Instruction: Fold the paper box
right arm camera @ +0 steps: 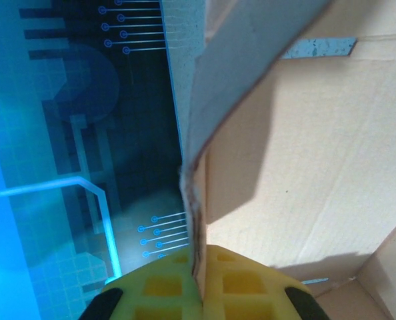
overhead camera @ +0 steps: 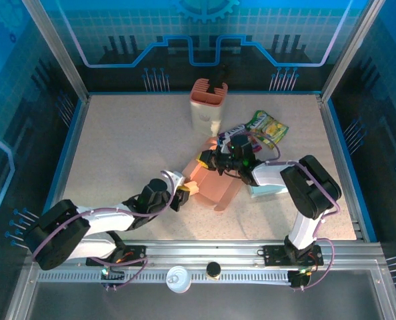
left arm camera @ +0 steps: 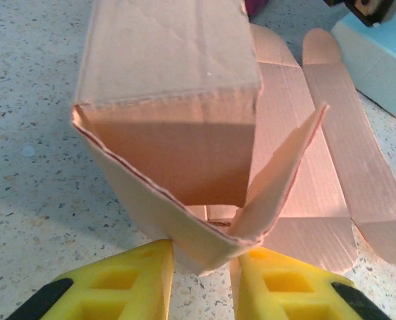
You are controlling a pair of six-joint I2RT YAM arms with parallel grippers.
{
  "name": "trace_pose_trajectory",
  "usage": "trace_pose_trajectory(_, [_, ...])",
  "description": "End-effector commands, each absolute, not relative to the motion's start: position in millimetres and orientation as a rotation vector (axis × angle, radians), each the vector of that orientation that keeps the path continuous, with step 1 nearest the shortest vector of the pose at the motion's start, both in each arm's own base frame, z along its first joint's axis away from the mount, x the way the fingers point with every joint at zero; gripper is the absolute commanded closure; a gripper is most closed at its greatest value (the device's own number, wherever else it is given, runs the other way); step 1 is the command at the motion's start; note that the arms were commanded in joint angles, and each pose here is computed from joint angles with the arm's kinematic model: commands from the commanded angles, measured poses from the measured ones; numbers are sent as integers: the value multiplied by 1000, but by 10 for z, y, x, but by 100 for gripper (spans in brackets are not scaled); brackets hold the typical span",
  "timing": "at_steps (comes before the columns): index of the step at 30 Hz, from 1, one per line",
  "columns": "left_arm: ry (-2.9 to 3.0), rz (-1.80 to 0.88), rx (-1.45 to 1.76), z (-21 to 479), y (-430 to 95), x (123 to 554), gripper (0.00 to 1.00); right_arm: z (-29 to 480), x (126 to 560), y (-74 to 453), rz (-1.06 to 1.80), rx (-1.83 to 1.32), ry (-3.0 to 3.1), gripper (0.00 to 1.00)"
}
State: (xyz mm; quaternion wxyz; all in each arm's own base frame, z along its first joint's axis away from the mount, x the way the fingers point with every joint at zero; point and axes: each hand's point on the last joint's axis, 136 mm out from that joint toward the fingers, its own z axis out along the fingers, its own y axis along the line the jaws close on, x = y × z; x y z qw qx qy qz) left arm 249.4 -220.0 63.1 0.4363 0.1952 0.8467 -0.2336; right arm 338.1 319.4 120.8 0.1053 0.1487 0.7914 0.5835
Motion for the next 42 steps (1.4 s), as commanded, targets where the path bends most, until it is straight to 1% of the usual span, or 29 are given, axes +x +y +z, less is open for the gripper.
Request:
trace_pose_trajectory(1, [2075, -562, 399, 743, -2216, 2637, 70, 1236, 3394, 3229, 1735, 463, 2255, 100])
trace_pose_trajectory(5, [2083, -529, 348, 712, -2185, 2680, 66, 1206, 3365, 3204, 1721, 501, 2214, 100])
trace_pose_trajectory(12, [2046, -512, 330, 725, -2230, 2666, 65, 1246, 3338, 3180, 1724, 543, 2130, 100])
trace_pose_trajectory(15, [2036, -506, 314, 703, -2216, 2676, 65, 1256, 3318, 3204, 1725, 546, 2121, 100])
trace_pose_trajectory(21, [2030, -504, 298, 669, -2240, 2720, 68, 1197, 3283, 3183, 1705, 581, 2101, 100])
trace_pose_trajectory(32, [2011, -455, 236, 687, -2229, 2752, 67, 1115, 3222, 3204, 1703, 615, 2066, 100])
trace_pose_trajectory(37, [1999, -429, 198, 680, -2206, 2784, 70, 1063, 3181, 3197, 1684, 635, 2070, 100])
trace_pose_trajectory(42, [1983, -415, 187, 712, -2223, 2801, 69, 1038, 3168, 3179, 1682, 651, 2065, 100])
